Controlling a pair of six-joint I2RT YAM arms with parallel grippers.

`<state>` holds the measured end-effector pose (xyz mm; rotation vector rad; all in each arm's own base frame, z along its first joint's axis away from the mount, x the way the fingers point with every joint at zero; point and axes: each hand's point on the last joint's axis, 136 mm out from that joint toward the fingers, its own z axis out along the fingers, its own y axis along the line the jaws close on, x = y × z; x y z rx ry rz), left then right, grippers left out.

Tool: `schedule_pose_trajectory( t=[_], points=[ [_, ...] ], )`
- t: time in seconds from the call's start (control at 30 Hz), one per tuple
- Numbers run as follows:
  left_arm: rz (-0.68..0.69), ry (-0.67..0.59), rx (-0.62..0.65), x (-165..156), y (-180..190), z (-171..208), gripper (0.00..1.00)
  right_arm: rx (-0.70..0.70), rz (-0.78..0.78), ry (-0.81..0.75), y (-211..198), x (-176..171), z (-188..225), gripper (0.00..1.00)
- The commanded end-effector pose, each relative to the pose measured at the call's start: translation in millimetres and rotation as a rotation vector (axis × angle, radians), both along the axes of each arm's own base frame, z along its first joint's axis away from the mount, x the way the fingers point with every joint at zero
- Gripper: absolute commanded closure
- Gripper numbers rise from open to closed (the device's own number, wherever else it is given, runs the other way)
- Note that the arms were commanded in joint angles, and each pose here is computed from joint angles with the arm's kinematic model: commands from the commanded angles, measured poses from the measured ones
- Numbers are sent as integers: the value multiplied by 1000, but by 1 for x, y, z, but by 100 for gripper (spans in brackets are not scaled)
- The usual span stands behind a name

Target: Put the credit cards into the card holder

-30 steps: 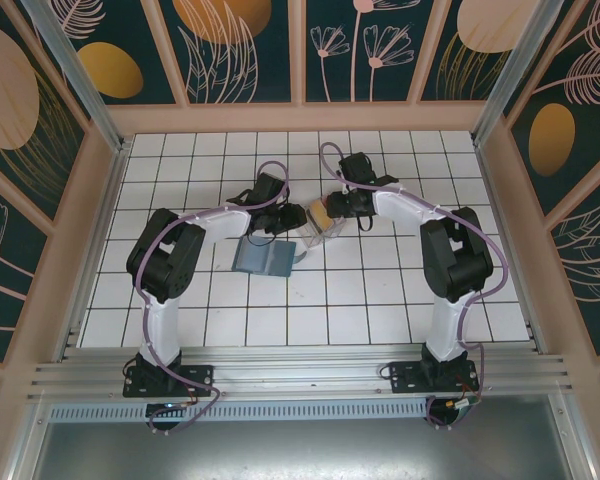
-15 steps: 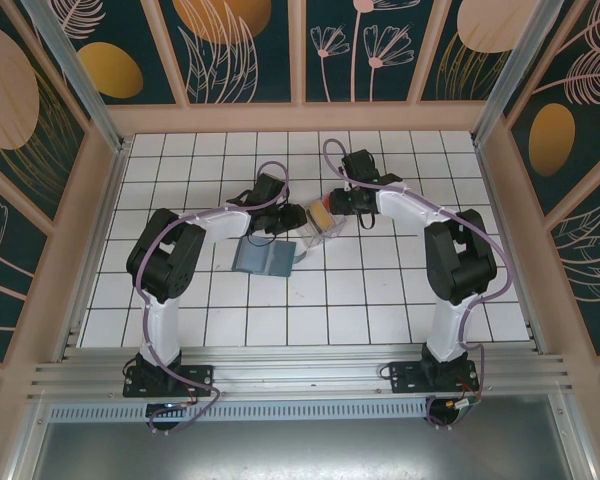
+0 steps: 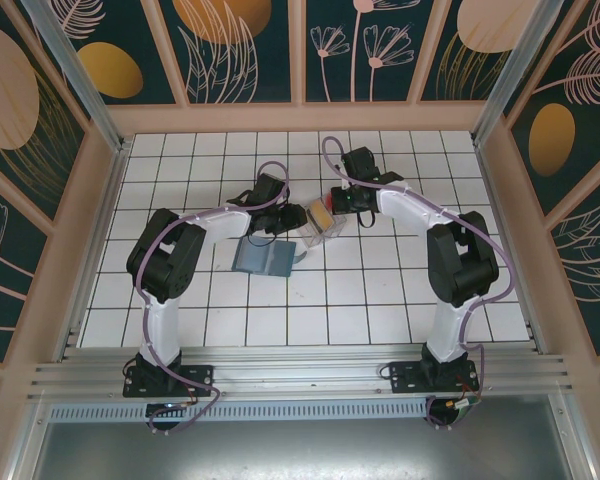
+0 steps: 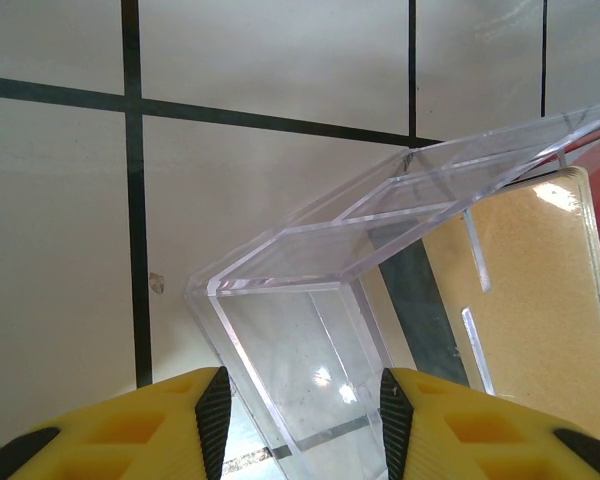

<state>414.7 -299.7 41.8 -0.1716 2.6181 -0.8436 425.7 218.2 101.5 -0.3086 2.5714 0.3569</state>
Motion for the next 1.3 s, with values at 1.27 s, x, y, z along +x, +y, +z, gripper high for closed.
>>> schedule_pose_trajectory(
  t=[1.27],
  points=[
    [8, 78, 51, -15, 9, -25, 54, -99, -43, -66, -14, 10, 22, 72]
  ],
)
